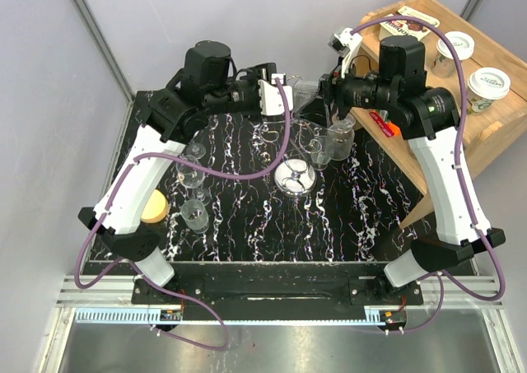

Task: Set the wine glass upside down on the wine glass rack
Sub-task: Turn the wine glass upside down at the wine rack.

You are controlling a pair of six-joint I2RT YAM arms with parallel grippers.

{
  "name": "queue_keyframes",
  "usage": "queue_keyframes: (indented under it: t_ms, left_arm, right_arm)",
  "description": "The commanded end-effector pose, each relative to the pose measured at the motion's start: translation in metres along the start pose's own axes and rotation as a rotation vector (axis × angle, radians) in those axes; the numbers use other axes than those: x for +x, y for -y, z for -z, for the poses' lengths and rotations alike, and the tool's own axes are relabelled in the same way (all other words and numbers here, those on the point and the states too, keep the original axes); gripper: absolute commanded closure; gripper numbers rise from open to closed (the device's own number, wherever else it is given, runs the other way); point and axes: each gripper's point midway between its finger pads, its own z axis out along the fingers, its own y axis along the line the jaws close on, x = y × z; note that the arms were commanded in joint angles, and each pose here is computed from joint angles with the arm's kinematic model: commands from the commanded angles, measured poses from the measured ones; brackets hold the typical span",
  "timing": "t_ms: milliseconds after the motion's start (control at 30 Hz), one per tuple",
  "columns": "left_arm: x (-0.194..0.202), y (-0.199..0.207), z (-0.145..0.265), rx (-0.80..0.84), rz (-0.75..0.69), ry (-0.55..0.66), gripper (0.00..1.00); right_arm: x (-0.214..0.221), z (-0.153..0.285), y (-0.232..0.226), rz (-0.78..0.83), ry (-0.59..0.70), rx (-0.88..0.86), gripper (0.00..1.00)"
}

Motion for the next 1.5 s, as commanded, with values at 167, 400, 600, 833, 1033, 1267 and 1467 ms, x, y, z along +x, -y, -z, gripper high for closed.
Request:
queue_keyframes:
  t_ms: [167,400,600,833,1033,1267,1467]
  left_arm:
    - [-0.008,-0.026,0.002,-0.096,-0.09,0.006,0.61]
    - [-0.002,-0.028,-0.003,-0.113,-0.177,-0.054,0.88]
    - [0.002,-0.026,-0.008,-0.114,-0.248,-0.102,1.0]
    - [0.006,-0.018,-0.011,-0.085,-0.355,-0.169,1.0]
    - [0.005,-0.02,-0.012,-0.082,-0.471,-0.233,1.0]
    - [0.001,-0.021,-0.009,-0.065,-0.596,-0.28,1.0]
    - [-0.011,-0.025,-0.012,-0.096,-0.648,-0.289,1.0]
  right_arm:
    - [-0.012,0.01,-0.021,0.046,0.067,-0.078,0.89]
    - [0.004,0.002,-0.016,0.02,0.03,-0.081,0.74]
    - [0.013,-0.002,-0.013,0.01,0.012,-0.08,0.62]
    - [0.023,-0.008,-0.007,-0.002,-0.024,-0.076,0.43]
    - [0.03,-0.019,-0.003,-0.014,-0.059,-0.084,0.34]
    - [0.038,-0.027,-0.002,-0.02,-0.099,-0.084,0.29]
    - [0.041,-0.034,-0.007,-0.031,-0.105,-0.113,0.26]
